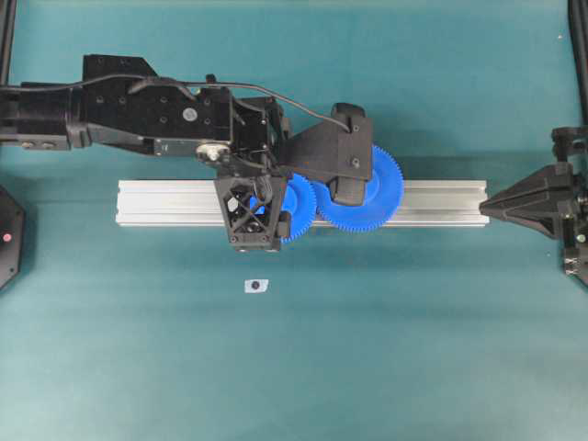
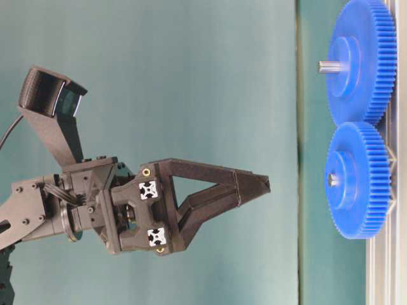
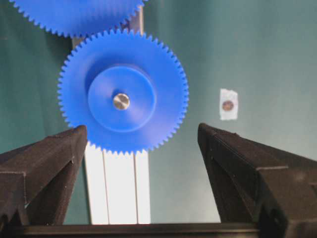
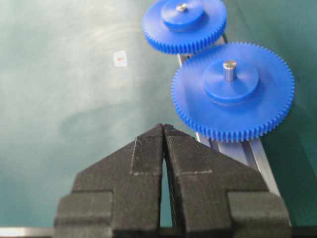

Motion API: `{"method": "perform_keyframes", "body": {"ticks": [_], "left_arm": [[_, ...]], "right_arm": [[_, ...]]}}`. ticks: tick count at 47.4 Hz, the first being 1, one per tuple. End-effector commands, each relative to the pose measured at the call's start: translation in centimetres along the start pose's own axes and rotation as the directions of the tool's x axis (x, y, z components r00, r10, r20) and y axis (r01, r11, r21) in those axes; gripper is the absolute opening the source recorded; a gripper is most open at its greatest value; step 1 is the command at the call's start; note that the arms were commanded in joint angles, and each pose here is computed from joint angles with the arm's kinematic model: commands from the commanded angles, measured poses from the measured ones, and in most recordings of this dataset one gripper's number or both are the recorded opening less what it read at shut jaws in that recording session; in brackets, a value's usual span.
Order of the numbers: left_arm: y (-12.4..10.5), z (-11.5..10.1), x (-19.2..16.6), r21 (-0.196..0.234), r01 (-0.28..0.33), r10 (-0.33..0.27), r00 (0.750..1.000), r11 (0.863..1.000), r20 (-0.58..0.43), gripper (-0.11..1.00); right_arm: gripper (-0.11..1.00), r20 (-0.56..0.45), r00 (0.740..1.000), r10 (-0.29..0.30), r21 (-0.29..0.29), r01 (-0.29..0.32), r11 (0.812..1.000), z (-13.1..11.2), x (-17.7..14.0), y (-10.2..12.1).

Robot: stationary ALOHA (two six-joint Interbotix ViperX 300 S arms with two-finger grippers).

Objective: Find the location of the shaft and insert the small gear.

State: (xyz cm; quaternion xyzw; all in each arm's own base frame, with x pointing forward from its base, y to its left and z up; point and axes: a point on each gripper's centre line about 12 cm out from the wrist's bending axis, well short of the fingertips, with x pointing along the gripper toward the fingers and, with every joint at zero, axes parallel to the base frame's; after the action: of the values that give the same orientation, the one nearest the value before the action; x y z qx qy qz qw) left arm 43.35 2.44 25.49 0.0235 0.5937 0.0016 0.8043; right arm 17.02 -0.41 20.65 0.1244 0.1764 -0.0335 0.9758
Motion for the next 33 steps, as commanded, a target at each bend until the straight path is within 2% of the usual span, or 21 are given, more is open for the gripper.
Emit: {"method": "perform_keyframes", "body": {"ticks": [1,33], "left_arm": [[-0.01,0.7,-2.05,0.005,-0.007,0.007,0.998,1.0,0.061,0.88],[0.0,0.92,-2.0,0.005,-0.009,0.008,0.997,1.0,0.078,0.88]], "right_arm": [[0.03,0.013,1.0,0.0,0.01,0.0,1.0,0.41,0.06,0.04],[0.03,0.012,1.0,0.001,0.01,-0.001,1.0,0.41,0.06,0.07]]}}
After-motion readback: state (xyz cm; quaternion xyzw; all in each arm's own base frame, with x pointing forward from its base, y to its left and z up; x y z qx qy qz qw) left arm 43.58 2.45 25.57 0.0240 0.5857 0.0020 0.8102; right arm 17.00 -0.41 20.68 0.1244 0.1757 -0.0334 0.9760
